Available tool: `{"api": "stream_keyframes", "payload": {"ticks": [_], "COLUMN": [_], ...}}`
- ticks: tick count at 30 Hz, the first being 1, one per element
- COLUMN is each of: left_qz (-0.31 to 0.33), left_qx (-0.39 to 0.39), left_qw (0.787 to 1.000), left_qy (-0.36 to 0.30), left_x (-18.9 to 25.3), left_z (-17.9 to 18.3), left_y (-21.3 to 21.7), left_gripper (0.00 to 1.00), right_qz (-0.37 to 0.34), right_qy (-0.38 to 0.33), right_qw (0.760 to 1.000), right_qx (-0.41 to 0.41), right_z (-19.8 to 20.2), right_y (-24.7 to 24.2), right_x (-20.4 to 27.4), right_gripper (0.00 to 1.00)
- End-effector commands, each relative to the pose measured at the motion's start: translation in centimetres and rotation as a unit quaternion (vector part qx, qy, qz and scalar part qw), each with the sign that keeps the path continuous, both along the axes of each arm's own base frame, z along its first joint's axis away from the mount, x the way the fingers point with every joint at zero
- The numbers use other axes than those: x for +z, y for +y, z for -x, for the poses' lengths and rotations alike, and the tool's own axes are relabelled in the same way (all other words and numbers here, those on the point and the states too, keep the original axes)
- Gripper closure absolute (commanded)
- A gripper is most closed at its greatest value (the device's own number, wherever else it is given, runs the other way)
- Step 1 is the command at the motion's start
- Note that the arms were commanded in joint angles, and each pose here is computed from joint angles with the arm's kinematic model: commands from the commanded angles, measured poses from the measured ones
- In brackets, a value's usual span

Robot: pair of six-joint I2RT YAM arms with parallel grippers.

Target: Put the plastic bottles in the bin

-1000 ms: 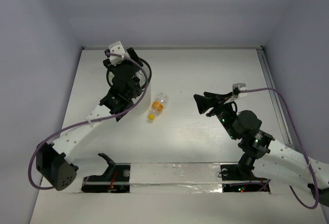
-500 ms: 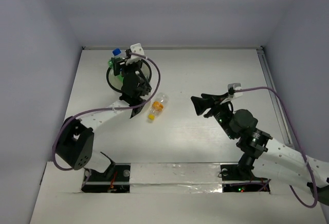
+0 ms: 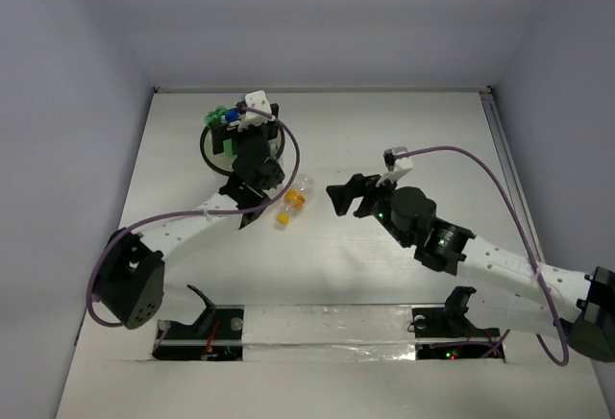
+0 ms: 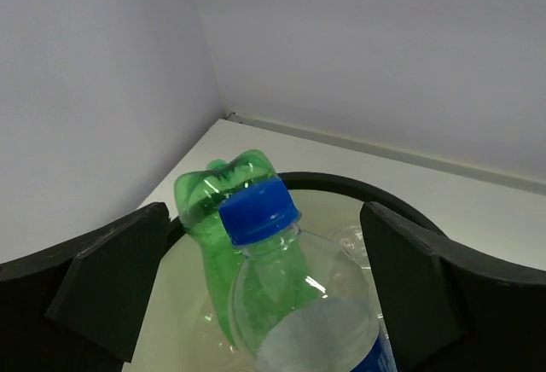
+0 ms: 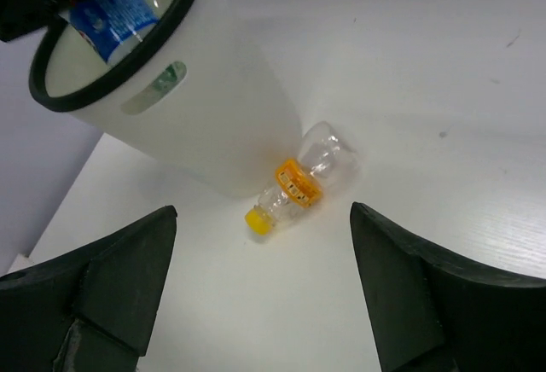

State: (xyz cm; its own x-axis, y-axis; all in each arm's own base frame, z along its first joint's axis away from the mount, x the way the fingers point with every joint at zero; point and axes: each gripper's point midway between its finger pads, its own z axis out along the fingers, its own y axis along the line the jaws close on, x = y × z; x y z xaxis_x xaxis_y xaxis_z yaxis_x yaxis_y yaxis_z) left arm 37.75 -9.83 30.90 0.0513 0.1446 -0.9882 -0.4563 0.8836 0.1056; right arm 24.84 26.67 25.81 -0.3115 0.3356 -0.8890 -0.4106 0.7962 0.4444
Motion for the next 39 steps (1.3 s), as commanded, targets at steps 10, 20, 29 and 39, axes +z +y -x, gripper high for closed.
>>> {"api": "stream_keyframes", "payload": {"ticks": [10, 20, 29, 39], "left_qz": [0.150, 0.237, 0.268, 0.282], "left_qx": [-0.110, -0.262, -0.319, -0.369], "left_qw": [0.982, 0.935, 0.908, 0.880], "left_qy": [-0.039, -0.022, -0.048, -0.096], "left_x": [8.7, 10.6, 9.5, 10.6], "left_z": [3.6, 10.1, 14.9, 18.4], "left_y": [-0.2, -0.8, 0.9, 2.0], "left_gripper": [0.01, 0.01, 0.01, 0.01], "right_qz": [-0.035, -0.076, -0.070, -0.044], "right_qy": [0.088, 0.194, 0.261, 0.313], "right_qw": [0.996, 0.978, 0.963, 0.948], "right_qx": [-0.003, 0.014, -0.013, -0.038], "right_z": [-4.2, -10.6, -13.0, -14.7], "right_y": [5.1, 9.3, 10.4, 10.4], "right_x": [-4.0, -10.4, -15.4, -19.1], "right_gripper": [0.12, 0.03, 0.03, 0.15]}}
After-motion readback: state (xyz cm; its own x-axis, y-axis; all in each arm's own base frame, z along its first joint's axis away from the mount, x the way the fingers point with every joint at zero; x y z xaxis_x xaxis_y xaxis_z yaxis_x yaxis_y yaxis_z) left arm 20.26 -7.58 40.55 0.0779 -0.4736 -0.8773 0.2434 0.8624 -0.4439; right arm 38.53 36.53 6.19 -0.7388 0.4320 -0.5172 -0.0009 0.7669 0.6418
